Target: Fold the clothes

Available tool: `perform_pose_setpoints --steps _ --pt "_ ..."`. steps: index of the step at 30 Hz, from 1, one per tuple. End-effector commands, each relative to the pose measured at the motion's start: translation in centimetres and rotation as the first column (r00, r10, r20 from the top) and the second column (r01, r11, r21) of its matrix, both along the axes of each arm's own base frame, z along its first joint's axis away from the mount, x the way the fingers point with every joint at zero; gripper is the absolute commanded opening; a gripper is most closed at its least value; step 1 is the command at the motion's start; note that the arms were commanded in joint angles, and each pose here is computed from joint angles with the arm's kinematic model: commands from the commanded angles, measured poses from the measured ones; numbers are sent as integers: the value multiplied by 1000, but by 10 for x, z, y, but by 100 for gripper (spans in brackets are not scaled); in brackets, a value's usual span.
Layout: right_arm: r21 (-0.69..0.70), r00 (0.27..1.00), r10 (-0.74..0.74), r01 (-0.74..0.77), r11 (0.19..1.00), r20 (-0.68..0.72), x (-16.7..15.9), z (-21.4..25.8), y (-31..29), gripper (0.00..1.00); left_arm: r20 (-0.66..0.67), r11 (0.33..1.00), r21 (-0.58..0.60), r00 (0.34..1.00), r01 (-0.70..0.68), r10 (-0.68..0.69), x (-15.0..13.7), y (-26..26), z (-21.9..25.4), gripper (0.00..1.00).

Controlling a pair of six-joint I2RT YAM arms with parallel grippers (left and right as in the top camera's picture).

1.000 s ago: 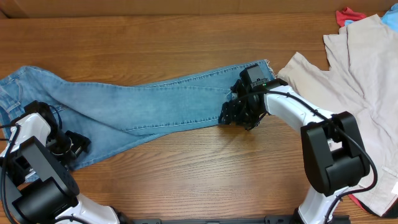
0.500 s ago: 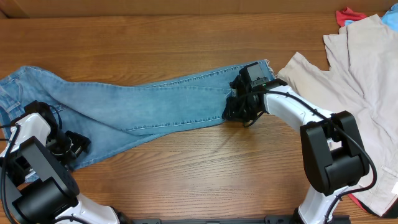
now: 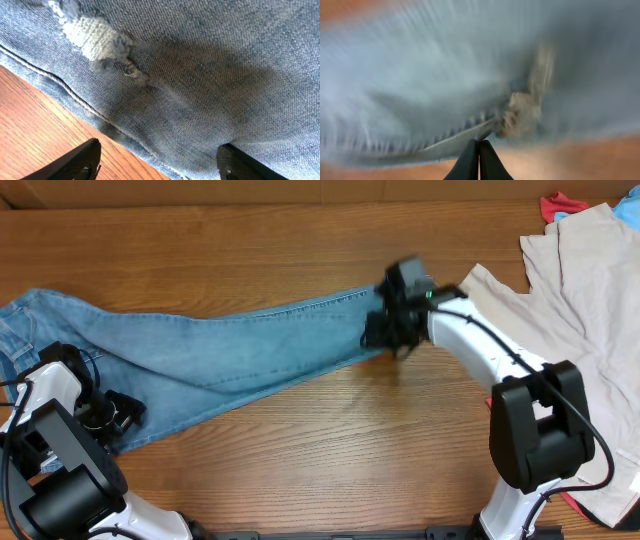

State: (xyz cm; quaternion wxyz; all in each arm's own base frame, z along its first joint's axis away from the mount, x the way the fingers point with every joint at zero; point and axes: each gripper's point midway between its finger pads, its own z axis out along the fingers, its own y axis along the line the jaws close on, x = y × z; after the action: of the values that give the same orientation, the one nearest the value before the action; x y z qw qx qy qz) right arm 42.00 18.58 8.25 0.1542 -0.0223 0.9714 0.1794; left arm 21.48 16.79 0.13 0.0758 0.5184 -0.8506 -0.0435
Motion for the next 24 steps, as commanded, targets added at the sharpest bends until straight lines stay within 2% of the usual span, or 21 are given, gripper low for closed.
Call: perform_pose_setpoints --steps 1,4,5,8,9,10,12,13,14,18,24 --pt "-53 941 -95 119 992 325 68 101 -33 4 -32 1000 21 999 7 -6 -7 1 -9 78" --pt "-7 823 -196 236 972 533 112 178 -64 4 -33 1000 20 999 7 -7 -7 1 -9 78" --pt "35 760 -236 271 962 606 127 210 -80 4 -33 1000 20 999 7 -7 -7 1 -9 78" --pt "83 697 -297 324 943 652 140 232 -107 6 -33 1000 20 999 7 -6 -7 1 -9 77" --pt "96 690 -325 349 932 647 142 232 -118 10 -33 1000 20 999 7 -7 -7 1 -9 77" --pt "97 693 -343 369 924 634 144 226 -128 23 -33 1000 20 999 7 -6 -7 1 -9 77" --pt "72 725 -359 396 916 588 144 206 -145 75 -34 1000 19 999 7 -7 -7 1 -9 77" --pt "52 747 -365 407 912 555 141 193 -151 90 -35 1000 19 999 7 -7 -7 1 -9 77" --pt "31 771 -370 415 909 518 137 180 -156 100 -36 1000 18 999 7 -7 -8 1 -9 77" --pt "-62 853 -373 422 905 364 113 135 -169 100 -36 1000 18 999 7 -7 -8 1 -9 78" --pt "-151 920 -334 367 918 208 78 107 -167 100 -35 1000 17 999 15 -14 -7 1 -9 77"
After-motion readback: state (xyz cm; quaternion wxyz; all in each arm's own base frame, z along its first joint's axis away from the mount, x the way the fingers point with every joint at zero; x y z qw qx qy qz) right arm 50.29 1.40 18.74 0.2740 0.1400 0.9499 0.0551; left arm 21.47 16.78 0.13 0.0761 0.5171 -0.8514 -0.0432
